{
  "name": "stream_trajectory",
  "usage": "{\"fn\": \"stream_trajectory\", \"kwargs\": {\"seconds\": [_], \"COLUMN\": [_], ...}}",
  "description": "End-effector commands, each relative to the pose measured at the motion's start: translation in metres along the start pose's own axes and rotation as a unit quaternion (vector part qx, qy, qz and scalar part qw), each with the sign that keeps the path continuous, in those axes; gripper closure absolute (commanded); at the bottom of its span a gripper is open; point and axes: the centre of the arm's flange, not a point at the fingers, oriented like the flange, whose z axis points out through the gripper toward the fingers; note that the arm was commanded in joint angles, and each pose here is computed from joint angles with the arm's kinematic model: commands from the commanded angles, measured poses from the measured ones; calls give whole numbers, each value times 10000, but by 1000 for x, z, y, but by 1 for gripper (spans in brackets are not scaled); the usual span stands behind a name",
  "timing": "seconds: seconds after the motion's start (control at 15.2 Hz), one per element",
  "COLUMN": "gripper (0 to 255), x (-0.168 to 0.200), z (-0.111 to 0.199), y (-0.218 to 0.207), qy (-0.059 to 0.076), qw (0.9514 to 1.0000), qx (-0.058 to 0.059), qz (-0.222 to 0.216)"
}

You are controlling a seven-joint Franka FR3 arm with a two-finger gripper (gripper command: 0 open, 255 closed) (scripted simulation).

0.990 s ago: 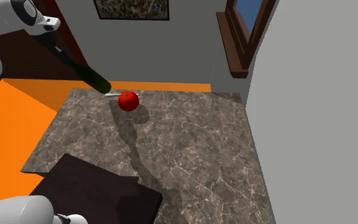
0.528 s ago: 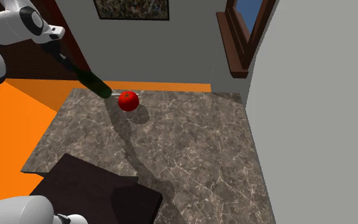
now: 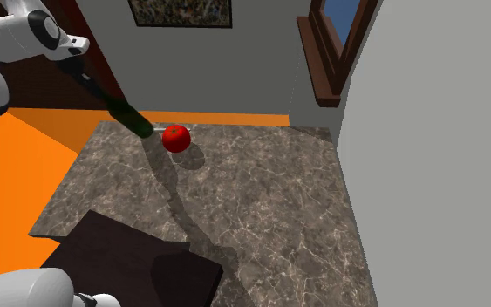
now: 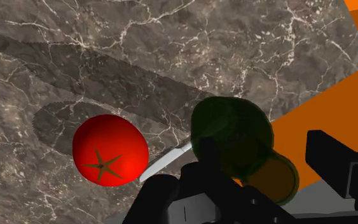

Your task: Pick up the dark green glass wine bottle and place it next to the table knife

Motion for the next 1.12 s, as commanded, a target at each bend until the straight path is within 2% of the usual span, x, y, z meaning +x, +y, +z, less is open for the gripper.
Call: {"fn": "stream_trajectory", "kwargs": {"seconds": [0.0,0.26,0.53,1.06], "gripper": [0,0,0,0], "x": [0,0,0,0], "z": [0,0,-50,-50], "y": [0,0,0,0], "qy": [2,2,2,2], "qw": [10000,10000,10000,10000], "qx": [2,2,2,2], "qz": [0,0,0,0]}}
